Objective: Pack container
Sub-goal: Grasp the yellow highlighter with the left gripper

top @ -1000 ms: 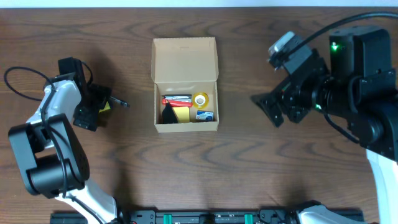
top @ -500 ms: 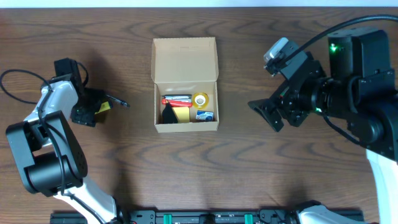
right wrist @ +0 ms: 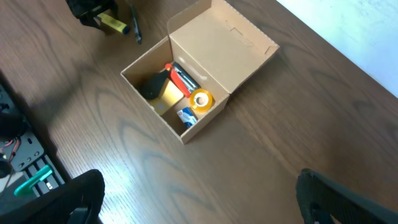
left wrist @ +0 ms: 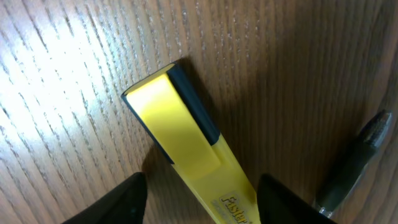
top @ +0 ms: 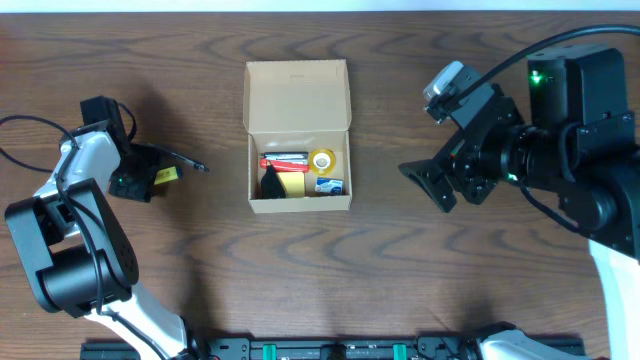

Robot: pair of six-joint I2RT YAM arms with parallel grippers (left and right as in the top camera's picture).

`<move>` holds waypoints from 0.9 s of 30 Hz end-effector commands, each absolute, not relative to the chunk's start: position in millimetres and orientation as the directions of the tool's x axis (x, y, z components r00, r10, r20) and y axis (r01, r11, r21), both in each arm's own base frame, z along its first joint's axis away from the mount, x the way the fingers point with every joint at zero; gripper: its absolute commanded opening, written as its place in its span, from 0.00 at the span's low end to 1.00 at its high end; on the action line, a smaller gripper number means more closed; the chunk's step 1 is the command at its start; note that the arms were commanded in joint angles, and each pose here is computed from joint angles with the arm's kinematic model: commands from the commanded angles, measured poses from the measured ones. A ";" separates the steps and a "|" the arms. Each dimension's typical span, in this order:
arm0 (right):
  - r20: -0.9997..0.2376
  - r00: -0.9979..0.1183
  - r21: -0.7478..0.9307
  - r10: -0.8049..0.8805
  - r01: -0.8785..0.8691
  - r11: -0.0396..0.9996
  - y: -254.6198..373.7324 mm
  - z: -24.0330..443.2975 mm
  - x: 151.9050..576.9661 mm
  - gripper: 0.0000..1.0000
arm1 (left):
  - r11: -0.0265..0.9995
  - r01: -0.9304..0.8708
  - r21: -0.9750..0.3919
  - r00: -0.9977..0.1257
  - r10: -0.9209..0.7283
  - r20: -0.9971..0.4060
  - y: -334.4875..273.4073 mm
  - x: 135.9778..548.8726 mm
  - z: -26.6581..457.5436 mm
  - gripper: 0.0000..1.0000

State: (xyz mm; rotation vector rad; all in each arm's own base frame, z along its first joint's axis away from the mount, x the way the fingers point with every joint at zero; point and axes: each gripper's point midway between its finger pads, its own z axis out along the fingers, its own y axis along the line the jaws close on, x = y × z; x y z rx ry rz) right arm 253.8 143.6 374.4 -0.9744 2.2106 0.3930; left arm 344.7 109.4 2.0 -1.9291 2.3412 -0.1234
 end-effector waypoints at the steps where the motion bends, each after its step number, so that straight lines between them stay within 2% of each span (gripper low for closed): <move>1: -0.695 -0.477 0.003 -0.538 -0.750 0.661 145.2 375.7 252.0 0.99 | 0.187 -0.977 -0.100 -0.184 -0.982 -0.038 112.2 337.3 -2.2 0.52; 8: -0.695 -0.477 0.003 -0.538 -0.750 0.661 145.2 375.7 252.0 0.99 | 0.197 -0.977 -0.086 -0.195 -0.980 -0.032 111.1 333.8 -2.5 0.41; 15: -0.695 -0.477 0.003 -0.538 -0.750 0.661 145.2 375.7 252.0 0.99 | 0.264 -0.962 -0.073 -0.262 -0.964 -0.032 110.3 331.0 -2.7 0.22; 19: -0.695 -0.477 0.003 -0.538 -0.750 0.661 145.2 375.7 252.0 0.99 | 0.327 -0.943 -0.067 -0.326 -0.945 -0.033 109.8 329.7 -2.8 0.06; 27: -0.695 -0.477 0.003 -0.538 -0.750 0.661 145.2 375.7 252.0 0.99 | 0.421 -0.906 -0.049 -0.420 -0.907 -0.029 108.0 325.4 8.6 0.06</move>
